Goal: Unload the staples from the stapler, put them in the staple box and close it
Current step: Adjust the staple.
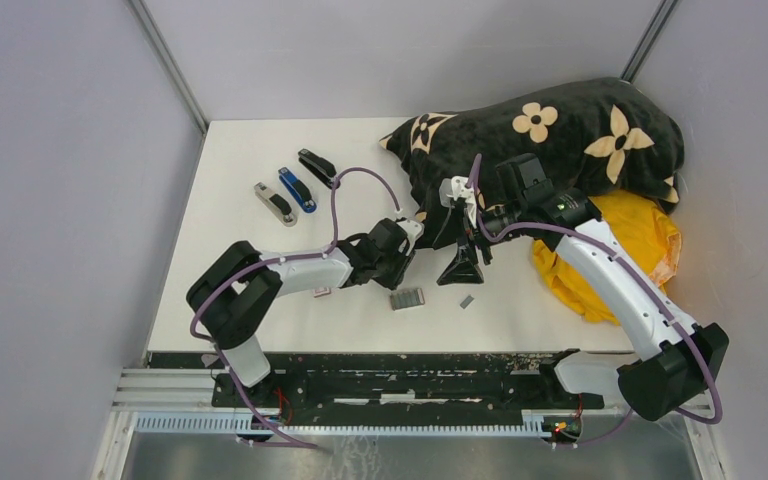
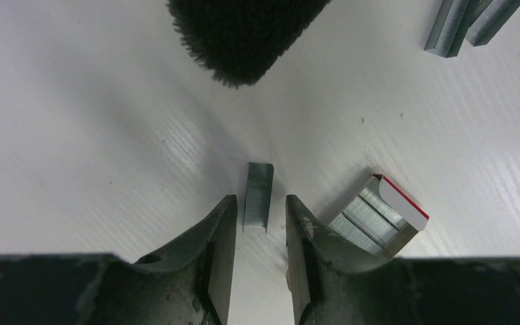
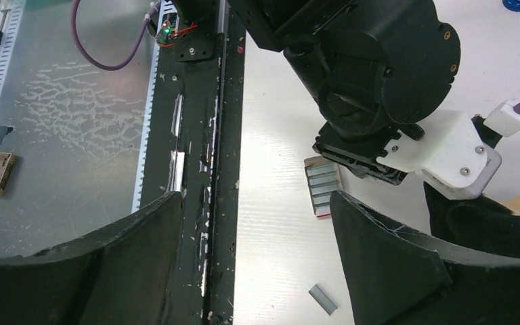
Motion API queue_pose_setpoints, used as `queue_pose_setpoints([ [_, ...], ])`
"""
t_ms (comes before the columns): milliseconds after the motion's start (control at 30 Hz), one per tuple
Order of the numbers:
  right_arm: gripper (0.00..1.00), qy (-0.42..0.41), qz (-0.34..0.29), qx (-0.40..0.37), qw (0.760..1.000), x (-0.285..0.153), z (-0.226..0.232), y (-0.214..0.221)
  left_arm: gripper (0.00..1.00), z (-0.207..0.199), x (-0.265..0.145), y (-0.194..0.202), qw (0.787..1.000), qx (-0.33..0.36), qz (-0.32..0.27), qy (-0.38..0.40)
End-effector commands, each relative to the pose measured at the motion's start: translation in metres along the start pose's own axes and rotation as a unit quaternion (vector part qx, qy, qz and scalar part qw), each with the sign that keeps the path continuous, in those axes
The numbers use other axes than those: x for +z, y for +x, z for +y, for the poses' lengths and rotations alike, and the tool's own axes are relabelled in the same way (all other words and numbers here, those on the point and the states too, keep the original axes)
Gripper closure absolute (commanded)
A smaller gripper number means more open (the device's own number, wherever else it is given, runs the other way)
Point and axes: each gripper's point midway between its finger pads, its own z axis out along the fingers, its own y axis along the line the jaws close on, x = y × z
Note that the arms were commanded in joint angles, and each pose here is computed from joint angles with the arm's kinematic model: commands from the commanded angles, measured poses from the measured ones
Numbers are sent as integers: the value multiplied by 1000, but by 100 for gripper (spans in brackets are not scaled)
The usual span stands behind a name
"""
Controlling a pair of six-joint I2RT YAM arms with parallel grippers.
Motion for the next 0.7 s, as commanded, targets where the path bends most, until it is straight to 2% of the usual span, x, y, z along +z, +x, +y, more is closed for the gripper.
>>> queue_pose_setpoints([
  [0, 14, -5, -16, -13, 1000, 0, 1, -7, 61, 1, 2, -12, 1000, -16, -8, -10],
  [167, 14, -4, -15, -12, 1000, 1, 0, -7, 66, 2, 4, -6, 1000, -20, 2, -17],
  [433, 14, -5, -16, -10, 1000, 1, -1, -7, 67, 4, 0, 2, 999, -23, 11, -33],
  [667, 14, -4, -17, -8, 1000, 2, -1, -6, 75, 5, -3, 2, 999, -26, 10, -35],
])
